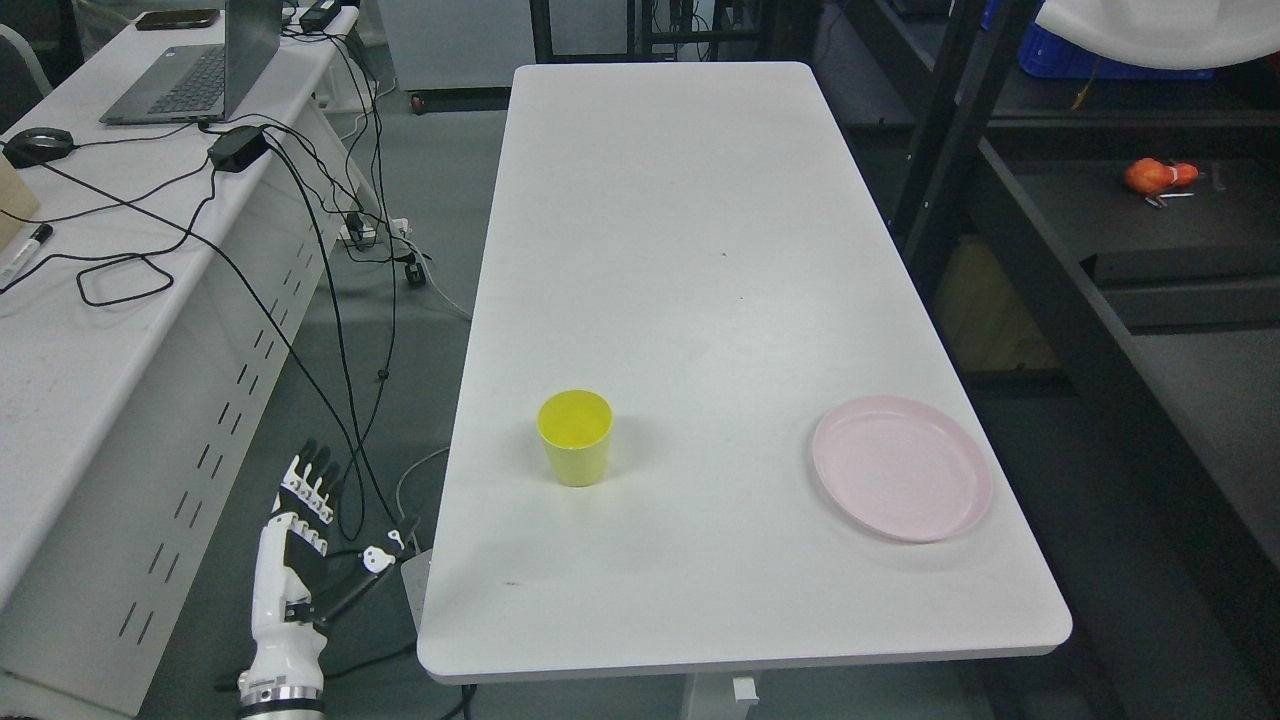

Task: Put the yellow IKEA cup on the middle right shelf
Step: 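Raise the left hand and reach toward the yellow cup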

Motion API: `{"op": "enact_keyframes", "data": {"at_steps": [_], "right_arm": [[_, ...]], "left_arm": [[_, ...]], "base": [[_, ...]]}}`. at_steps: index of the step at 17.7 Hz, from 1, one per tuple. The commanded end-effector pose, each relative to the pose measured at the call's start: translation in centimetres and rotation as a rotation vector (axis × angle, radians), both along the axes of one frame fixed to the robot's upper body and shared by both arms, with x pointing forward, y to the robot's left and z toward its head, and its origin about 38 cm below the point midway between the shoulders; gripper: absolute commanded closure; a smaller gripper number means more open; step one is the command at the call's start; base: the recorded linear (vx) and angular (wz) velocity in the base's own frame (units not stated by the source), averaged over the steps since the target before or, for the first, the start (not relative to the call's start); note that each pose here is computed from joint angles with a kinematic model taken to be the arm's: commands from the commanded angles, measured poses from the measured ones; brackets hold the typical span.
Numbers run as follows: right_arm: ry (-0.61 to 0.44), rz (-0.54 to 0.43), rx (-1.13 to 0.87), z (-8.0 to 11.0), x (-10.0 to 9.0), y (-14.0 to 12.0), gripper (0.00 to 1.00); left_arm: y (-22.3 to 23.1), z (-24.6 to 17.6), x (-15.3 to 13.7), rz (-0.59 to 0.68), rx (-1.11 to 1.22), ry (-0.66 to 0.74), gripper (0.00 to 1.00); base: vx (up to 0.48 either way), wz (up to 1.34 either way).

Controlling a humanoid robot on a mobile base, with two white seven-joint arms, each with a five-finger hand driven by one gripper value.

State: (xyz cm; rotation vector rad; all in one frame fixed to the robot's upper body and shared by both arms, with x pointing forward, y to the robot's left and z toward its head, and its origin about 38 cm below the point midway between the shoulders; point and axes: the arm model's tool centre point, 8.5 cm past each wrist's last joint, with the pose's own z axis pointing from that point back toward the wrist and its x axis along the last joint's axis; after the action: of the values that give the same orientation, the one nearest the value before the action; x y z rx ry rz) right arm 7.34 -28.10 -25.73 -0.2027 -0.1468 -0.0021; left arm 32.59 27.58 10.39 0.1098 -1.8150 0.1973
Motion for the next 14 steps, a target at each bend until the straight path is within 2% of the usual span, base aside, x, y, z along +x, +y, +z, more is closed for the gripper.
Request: {"op": "enact_keyframes", "data": {"at_steps": [1,4,11,14], "right_arm": [[0.014,-0.008,-0.012,0.0,-0.9,-1.0,0.01],[0.014,-0.008,-0.012,0.0,-0.9,-1.0,0.00],[0.014,-0.008,-0.012,0.0,-0.9,-1.0,0.01],[0.014,-0.008,-0.012,0.0,-0.9,-1.0,0.01]], "left_arm": [[0.0,0.3,0.3,-0.018,0.020,-0.003,0.01],[-0.3,0.1,0.7,-0.038,0.019,0.011,0.01],[-1.1,0.5,6.6,-0.102,-0.067,0.026,0.01],[-3.2,0.7,8.2,-0.185,-0.081,0.026,0.03]], "base": [[0.000,0.00],[0.000,0.00],[0.000,0.00],[0.000,0.00]]}}
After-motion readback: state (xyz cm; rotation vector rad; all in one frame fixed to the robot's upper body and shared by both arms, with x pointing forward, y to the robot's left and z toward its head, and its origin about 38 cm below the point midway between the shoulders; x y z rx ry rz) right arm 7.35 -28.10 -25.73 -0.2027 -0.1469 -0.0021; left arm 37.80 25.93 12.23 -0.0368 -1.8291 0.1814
